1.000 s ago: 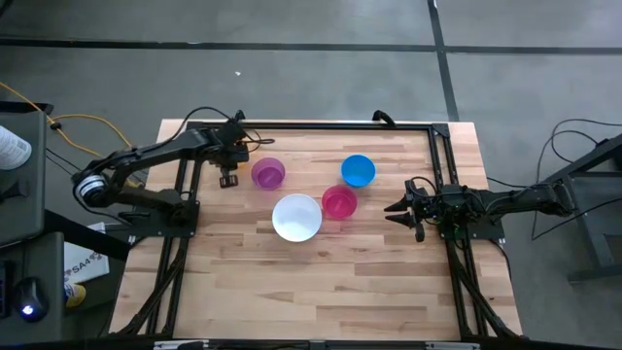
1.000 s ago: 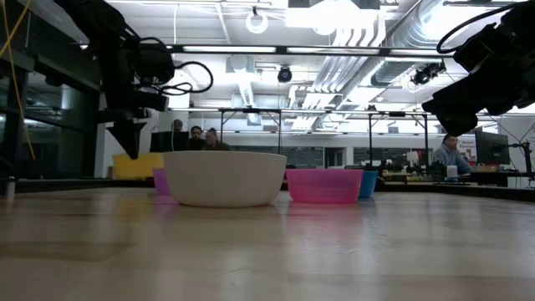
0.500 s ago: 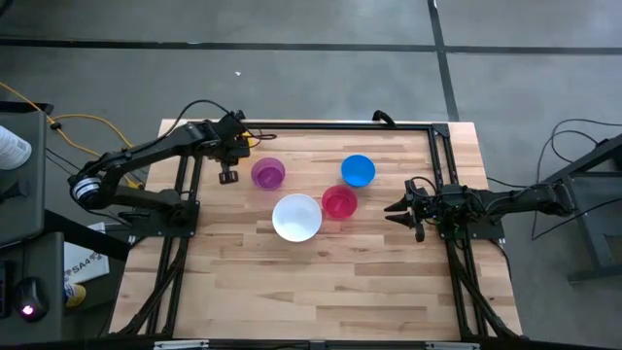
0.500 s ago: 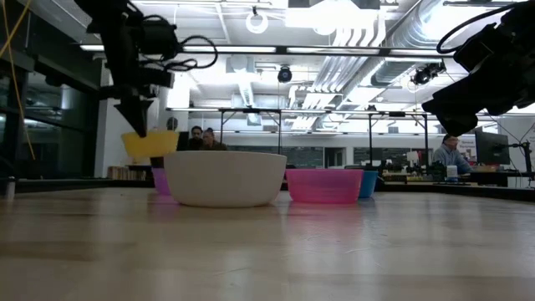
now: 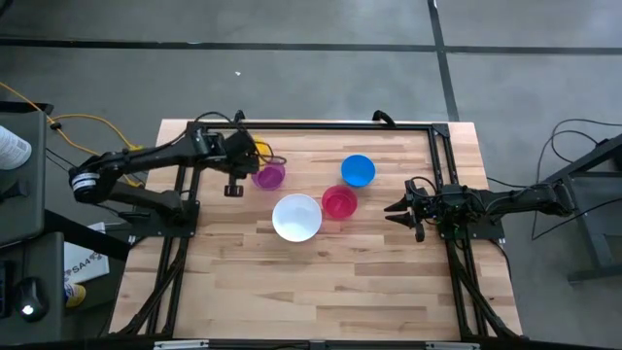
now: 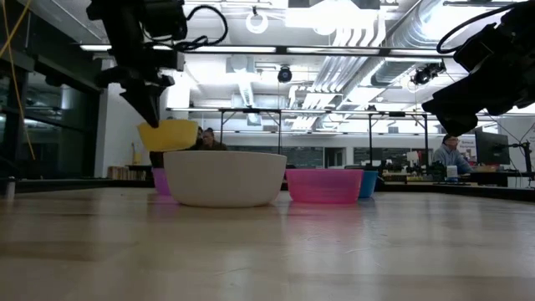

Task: Nest bowls inside each other
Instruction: Stack the yellow bowl on top of the white bowl

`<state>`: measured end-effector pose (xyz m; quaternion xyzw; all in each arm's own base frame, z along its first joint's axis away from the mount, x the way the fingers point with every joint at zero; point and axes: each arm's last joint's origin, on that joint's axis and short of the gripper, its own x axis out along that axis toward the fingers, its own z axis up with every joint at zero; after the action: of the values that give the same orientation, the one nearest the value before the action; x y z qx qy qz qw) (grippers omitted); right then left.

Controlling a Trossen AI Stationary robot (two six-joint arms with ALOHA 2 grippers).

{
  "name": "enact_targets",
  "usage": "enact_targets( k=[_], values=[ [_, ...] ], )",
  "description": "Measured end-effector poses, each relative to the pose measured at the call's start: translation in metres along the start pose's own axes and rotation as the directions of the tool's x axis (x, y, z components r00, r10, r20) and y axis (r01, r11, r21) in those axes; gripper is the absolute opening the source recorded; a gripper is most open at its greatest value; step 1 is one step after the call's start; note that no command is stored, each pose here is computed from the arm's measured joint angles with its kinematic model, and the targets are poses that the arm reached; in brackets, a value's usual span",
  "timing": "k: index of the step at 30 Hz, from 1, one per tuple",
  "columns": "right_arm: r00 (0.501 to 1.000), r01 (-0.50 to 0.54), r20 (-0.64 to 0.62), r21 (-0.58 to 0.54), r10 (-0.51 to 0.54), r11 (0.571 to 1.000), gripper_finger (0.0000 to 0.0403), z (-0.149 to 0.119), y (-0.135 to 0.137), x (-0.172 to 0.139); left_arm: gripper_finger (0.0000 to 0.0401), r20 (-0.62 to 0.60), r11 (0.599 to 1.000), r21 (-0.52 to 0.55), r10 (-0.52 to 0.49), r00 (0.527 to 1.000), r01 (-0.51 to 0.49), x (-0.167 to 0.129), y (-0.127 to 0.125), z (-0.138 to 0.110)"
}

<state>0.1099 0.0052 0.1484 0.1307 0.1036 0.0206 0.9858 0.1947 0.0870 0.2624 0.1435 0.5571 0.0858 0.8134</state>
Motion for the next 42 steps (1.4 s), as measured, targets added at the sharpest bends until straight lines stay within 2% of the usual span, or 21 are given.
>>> enact_targets(
  k=[7,14,23,31,37,42],
  values=[
    [1.000,0.000,0.000,0.000,0.000,1.000,0.0110,0.000,0.000,0.000,0.0000,0.037,0.986,0.160,-0.046,0.998,0.039,-0.004,-0.023,0.012],
    [1.000,0.000,0.000,0.000,0.000,1.000,0.0110,0.000,0.000,0.000,0.0000,-0.008,0.957,0.269,-0.110,0.994,0.108,-0.019,-0.035,0.036],
    [1.000,0.000,0.000,0.000,0.000,1.000,0.0110,0.000,0.000,0.000,0.0000,-0.019,0.870,0.469,-0.161,0.987,0.151,-0.020,-0.061,0.071],
    [1.000,0.001,0.000,0.000,-0.001,1.000,0.0110,0.000,0.000,0.000,0.0000,0.023,0.813,0.564,-0.187,0.982,0.142,-0.020,-0.093,0.086],
    [1.000,0.000,0.000,0.000,0.000,1.000,0.0110,0.000,0.000,0.000,0.0000,0.041,0.793,0.594,-0.202,0.979,0.138,-0.015,-0.109,0.093],
    [1.000,0.000,0.000,0.000,0.000,1.000,0.0110,0.000,0.000,0.000,0.0000,0.027,0.783,0.605,-0.200,0.979,0.143,0.000,-0.113,0.100]
  ],
)
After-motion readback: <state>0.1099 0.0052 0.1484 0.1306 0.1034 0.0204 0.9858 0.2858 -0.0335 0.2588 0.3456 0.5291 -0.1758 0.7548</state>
